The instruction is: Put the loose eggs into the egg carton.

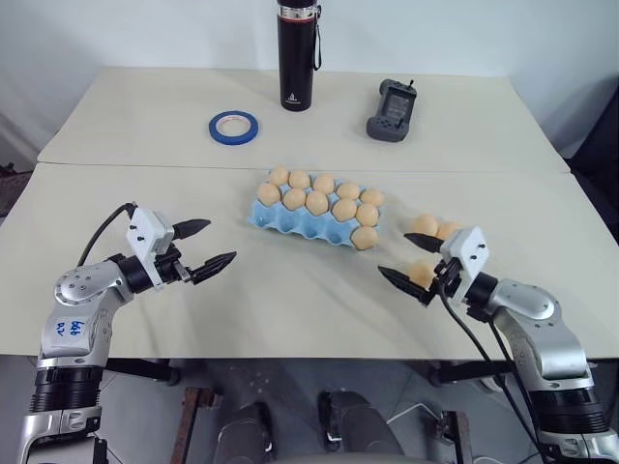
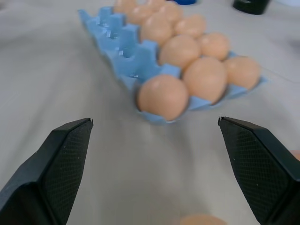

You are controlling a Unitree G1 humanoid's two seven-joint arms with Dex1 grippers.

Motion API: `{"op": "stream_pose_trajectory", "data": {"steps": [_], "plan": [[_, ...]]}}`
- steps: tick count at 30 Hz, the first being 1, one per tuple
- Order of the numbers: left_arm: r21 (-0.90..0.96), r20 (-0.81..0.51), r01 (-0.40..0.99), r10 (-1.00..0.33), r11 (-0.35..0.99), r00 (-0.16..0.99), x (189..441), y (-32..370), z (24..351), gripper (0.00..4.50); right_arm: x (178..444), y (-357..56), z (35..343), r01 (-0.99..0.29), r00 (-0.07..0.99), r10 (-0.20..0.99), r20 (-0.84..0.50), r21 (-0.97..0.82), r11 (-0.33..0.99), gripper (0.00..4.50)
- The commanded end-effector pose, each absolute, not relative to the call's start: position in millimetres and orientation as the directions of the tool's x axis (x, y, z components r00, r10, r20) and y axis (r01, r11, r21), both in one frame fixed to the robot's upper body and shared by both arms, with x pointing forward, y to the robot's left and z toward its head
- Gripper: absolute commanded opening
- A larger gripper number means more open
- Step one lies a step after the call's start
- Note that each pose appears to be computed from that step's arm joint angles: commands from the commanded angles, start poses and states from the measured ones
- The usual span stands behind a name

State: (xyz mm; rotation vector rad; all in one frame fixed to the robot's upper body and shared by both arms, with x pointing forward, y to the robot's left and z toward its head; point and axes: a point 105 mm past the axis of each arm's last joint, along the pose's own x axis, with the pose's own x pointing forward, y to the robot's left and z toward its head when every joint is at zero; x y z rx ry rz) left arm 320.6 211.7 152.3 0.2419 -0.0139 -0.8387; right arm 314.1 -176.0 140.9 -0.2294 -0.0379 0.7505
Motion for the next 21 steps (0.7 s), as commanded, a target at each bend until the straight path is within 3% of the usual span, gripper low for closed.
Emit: {"op": "stream_pose_trajectory", "data": {"steps": [1,7,21], "plan": [[0.25,-0.059,0.75,-0.764,0.612,0.643,320,210,164,4.48,316,-193,162,-0.596,0.788,0.616,0.025,-0.22,0.772,4.5],[0.232,-0.109,0.823,-0.827,0.518,0.552,314,202,157,4.48,290,-219,159,-0.509,0.857,0.515,-0.018,-0.193,0.839,4.5],[0.262,-0.085,0.871,-0.889,0.415,0.45,310,188,157,4.48,267,-210,138,-0.454,0.89,0.446,-0.099,-0.081,0.887,4.5]]}}
